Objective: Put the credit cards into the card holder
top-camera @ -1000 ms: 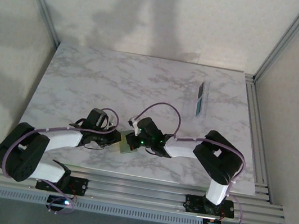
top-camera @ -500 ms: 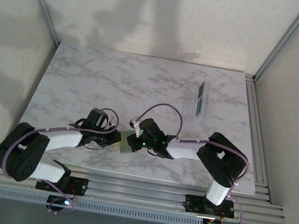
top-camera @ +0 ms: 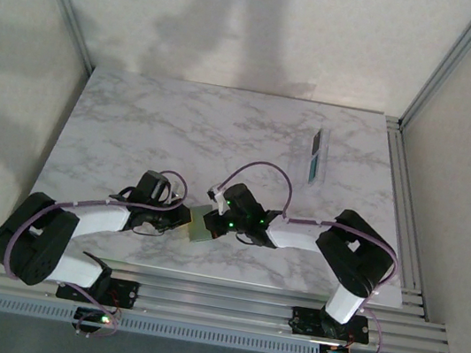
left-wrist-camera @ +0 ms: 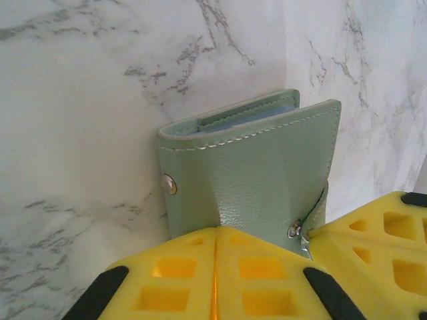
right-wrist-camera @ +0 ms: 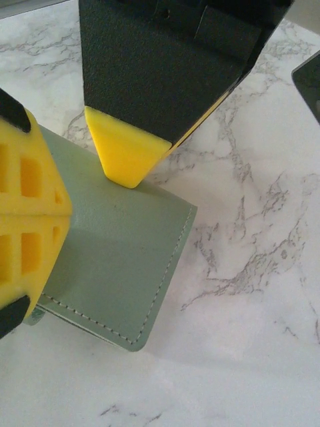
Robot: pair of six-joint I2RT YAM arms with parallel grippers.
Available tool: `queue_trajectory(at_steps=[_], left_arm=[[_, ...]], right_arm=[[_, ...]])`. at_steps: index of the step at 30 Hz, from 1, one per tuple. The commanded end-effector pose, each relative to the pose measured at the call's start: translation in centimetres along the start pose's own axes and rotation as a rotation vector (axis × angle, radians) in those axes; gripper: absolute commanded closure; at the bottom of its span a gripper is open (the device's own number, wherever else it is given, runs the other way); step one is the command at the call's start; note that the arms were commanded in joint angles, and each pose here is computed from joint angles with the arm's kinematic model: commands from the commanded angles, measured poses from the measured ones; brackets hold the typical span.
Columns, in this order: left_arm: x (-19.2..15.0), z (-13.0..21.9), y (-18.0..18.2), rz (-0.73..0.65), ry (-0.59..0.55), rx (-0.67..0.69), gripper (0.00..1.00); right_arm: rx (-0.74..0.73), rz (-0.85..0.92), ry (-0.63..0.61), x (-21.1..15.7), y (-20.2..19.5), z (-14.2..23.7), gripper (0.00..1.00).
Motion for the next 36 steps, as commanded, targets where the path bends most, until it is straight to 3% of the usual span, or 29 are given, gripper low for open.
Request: queue_trajectory(at_steps=[1,22,36], left_arm=[[-0.8,-0.5,3.4,0.059,0.018,0.113,0.93],[-0.9,-0.4,3.7,0.063,0.015,0.12,0.93],[-0.8,-0.5,3.7,0.068,0.014,0.125,0.93]], right_arm=[[0.011,-0.005,-0.035,1.8,0.2,0.2,1.0],[0.0,-0.015,-0.009,0.1,-0.6,-0.8,1.0],[-0.019,0.041,0.061,-3.6,-0.5,-1.6,1.0]])
Point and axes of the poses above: each hand's point on the last joint's axis, 136 mm out from that joint toward the fingers, its own z axis back along the fingers, its own y axis along the line the jaws close on, x = y × z, the point moved 1 cm from there along z, back along the fingers, and after that the axes turned 11 degrees about z, right-handed, at the moved point
